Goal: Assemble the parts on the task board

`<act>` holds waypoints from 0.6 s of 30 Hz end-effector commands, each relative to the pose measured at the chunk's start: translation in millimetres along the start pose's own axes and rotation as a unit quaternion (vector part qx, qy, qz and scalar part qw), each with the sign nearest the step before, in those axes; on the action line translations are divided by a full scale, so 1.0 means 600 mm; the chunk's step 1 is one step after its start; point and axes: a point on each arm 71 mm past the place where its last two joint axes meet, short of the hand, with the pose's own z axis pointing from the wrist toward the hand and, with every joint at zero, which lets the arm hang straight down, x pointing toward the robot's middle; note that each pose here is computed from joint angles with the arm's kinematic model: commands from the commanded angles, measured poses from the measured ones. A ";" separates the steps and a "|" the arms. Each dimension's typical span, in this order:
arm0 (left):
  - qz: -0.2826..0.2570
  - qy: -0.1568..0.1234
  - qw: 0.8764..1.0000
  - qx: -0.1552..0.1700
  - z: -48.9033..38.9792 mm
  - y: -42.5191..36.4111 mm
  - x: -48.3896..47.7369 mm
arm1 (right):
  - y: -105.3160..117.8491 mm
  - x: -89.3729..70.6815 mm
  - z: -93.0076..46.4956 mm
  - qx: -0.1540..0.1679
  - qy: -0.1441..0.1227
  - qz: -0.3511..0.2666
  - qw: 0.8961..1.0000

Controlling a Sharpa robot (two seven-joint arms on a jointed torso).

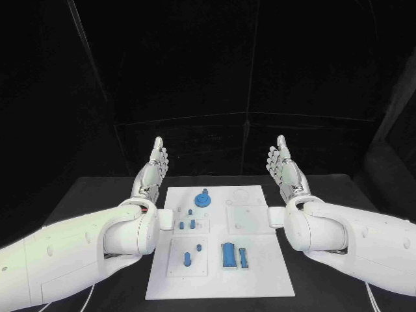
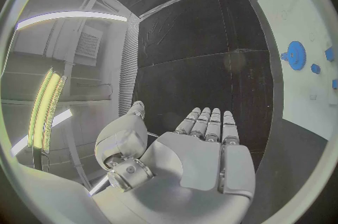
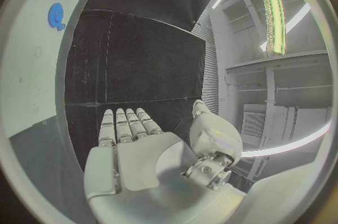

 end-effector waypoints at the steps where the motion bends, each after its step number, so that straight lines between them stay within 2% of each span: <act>1: 0.006 -0.001 1.000 0.017 0.000 -0.006 0.001 | 0.004 0.001 0.000 -0.009 -0.003 -0.001 1.000; 18: 0.006 -0.001 1.000 0.017 0.000 -0.006 0.001 | 0.004 0.001 0.000 -0.009 -0.003 -0.001 1.000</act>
